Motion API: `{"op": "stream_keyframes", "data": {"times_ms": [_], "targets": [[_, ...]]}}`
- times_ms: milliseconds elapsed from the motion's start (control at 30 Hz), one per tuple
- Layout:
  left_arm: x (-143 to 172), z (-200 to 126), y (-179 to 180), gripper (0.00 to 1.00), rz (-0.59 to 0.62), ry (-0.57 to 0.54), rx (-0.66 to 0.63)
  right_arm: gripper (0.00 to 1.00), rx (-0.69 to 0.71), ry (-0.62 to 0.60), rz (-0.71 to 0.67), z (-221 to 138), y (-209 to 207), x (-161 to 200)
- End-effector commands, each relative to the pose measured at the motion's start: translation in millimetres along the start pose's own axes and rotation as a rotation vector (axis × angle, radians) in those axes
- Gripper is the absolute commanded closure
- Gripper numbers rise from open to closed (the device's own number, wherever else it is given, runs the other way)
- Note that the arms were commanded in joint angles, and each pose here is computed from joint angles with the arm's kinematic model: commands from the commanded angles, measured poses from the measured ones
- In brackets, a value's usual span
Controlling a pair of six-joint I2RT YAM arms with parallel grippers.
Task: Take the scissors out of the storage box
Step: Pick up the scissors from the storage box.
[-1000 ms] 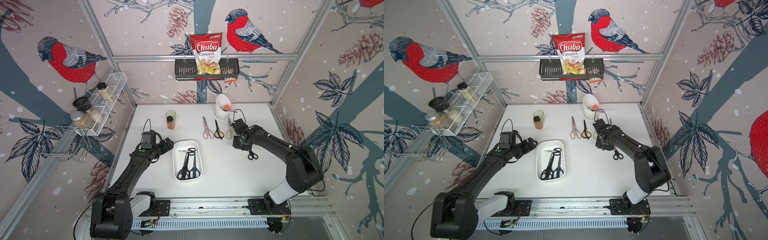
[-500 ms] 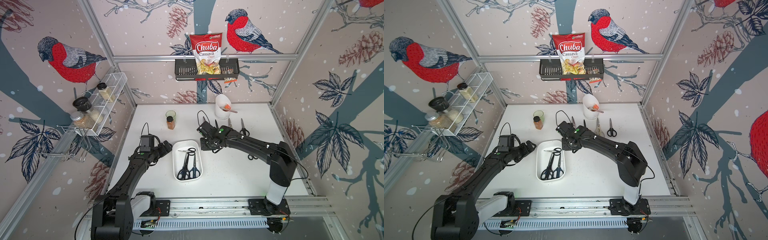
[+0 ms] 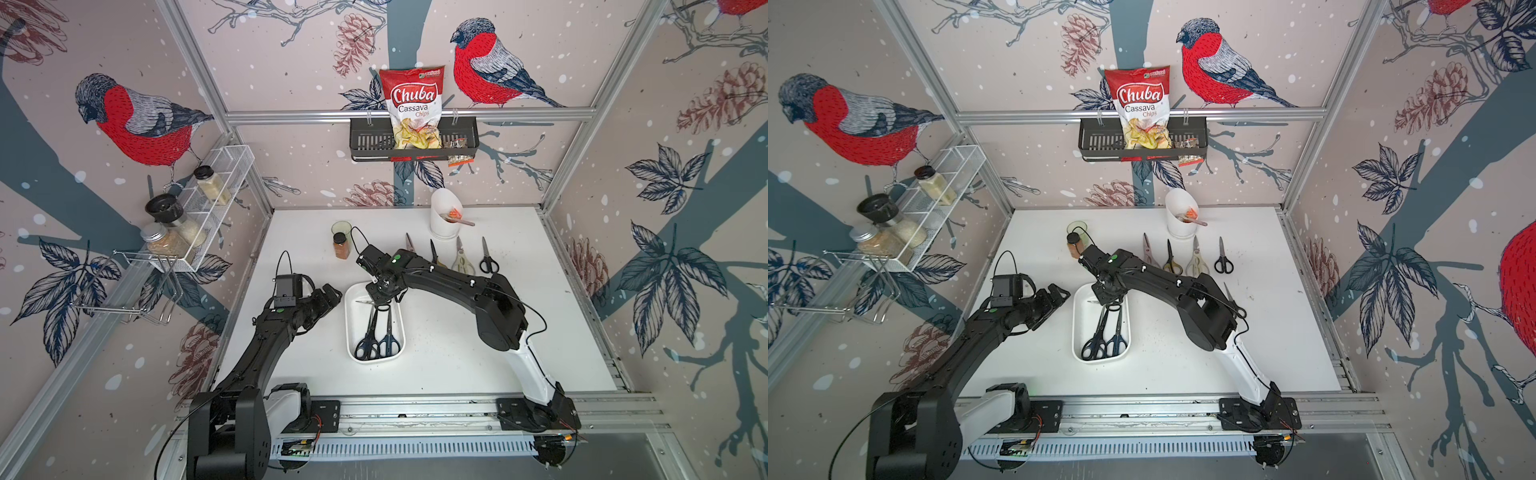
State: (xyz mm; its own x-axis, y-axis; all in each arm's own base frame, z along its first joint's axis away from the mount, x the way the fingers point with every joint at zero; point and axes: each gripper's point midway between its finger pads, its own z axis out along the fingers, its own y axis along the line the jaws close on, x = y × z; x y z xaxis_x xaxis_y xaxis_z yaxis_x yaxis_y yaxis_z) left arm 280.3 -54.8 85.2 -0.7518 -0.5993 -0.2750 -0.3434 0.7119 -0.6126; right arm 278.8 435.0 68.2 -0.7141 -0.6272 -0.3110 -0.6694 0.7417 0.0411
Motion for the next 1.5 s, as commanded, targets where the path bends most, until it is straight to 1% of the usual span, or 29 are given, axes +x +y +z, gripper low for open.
{"op": "stream_keyframes", "data": {"times_ms": [0, 67, 267, 433, 567, 667, 1067, 1233, 1467], "targets": [[3, -2, 0, 0.05, -0.012, 0.010, 0.010, 0.71, -0.045, 0.061, -0.090, 7, 9, 10], [4, -2, 1, 0.05, -0.013, 0.010, 0.006, 0.69, -0.068, 0.075, -0.109, 11, 16, 12], [5, -4, 3, 0.05, -0.020, 0.008, 0.000, 0.69, -0.071, 0.099, -0.158, 23, 27, 21], [5, -6, 3, 0.05, -0.021, 0.000, -0.003, 0.69, -0.043, 0.122, -0.167, 31, 23, 26], [4, -9, 2, 0.05, -0.019, -0.009, -0.003, 0.69, -0.022, 0.114, -0.173, 31, 19, 25], [5, -11, 3, 0.05, -0.021, -0.012, -0.007, 0.69, -0.023, 0.104, -0.181, 30, 20, 22], [6, -16, 3, 0.05, -0.027, -0.023, -0.005, 0.70, -0.016, 0.138, -0.201, 45, 19, 36], [6, -17, 3, 0.05, -0.026, -0.023, -0.008, 0.78, -0.020, 0.138, -0.199, 46, 20, 36], [5, -18, 2, 0.05, -0.026, -0.027, -0.007, 0.91, -0.022, 0.137, -0.197, 45, 19, 37]]}}
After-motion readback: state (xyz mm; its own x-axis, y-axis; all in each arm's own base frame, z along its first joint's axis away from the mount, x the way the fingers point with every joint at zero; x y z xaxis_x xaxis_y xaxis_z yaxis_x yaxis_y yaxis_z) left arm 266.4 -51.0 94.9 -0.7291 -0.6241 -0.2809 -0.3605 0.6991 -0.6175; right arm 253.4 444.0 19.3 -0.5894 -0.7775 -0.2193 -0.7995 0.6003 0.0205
